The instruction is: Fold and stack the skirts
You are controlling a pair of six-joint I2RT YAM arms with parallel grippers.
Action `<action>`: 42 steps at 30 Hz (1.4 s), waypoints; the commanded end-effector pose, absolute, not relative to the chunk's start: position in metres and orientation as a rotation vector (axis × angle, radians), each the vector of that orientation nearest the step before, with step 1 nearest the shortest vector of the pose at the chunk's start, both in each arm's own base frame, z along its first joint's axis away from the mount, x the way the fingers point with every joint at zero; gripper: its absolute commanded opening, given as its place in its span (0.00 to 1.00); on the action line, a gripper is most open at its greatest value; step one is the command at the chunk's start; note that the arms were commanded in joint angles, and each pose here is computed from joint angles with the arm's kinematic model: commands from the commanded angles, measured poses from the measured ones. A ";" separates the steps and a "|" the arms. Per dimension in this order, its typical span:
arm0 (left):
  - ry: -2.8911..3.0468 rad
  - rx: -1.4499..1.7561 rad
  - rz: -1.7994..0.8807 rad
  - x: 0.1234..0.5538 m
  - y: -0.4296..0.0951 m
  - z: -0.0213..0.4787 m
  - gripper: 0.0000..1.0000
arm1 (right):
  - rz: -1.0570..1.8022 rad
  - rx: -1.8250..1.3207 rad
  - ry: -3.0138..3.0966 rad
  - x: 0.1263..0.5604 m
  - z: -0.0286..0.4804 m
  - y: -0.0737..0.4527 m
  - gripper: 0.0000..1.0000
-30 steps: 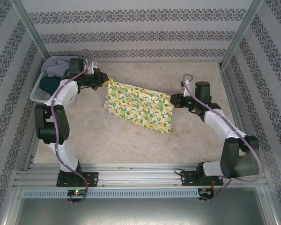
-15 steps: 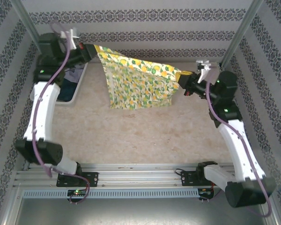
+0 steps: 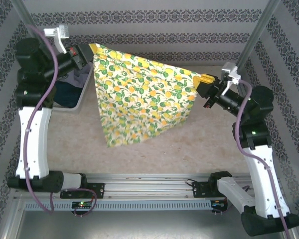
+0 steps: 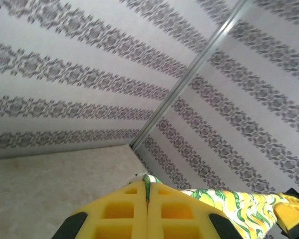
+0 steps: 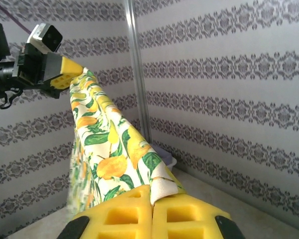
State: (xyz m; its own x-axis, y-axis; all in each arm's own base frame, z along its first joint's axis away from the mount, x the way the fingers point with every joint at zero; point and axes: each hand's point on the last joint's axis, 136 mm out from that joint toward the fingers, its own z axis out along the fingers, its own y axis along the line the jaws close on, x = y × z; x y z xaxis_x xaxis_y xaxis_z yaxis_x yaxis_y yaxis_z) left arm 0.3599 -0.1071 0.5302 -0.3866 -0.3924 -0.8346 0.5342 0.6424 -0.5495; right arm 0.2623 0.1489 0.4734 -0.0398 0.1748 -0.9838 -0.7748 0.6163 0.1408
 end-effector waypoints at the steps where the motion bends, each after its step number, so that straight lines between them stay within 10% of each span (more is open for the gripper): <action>1: 1.823 0.032 -0.982 0.419 -0.101 0.481 0.00 | 0.794 -0.498 1.530 0.307 0.441 0.147 0.02; 12: 2.231 -0.177 -1.125 0.600 -0.103 0.207 0.00 | 0.783 -0.344 2.029 0.488 0.220 0.155 0.01; 21: 2.397 -0.301 -0.970 0.646 -0.085 0.073 0.02 | 0.758 -0.227 2.195 0.558 0.137 0.154 0.15; 27: 2.365 -0.285 -0.964 0.647 -0.084 0.098 0.48 | 0.597 -0.098 2.226 0.569 0.135 0.127 0.43; 30: 2.320 -0.252 -0.925 0.640 -0.082 0.144 0.78 | 0.527 -0.032 2.216 0.558 0.153 0.114 0.73; 31: 2.302 -0.238 -0.894 0.634 -0.081 0.165 0.98 | 0.512 -0.010 2.219 0.551 0.159 0.110 0.96; 42: 2.338 -0.544 -0.435 0.455 -0.027 0.197 1.00 | 0.558 0.386 2.427 0.382 0.136 0.079 0.98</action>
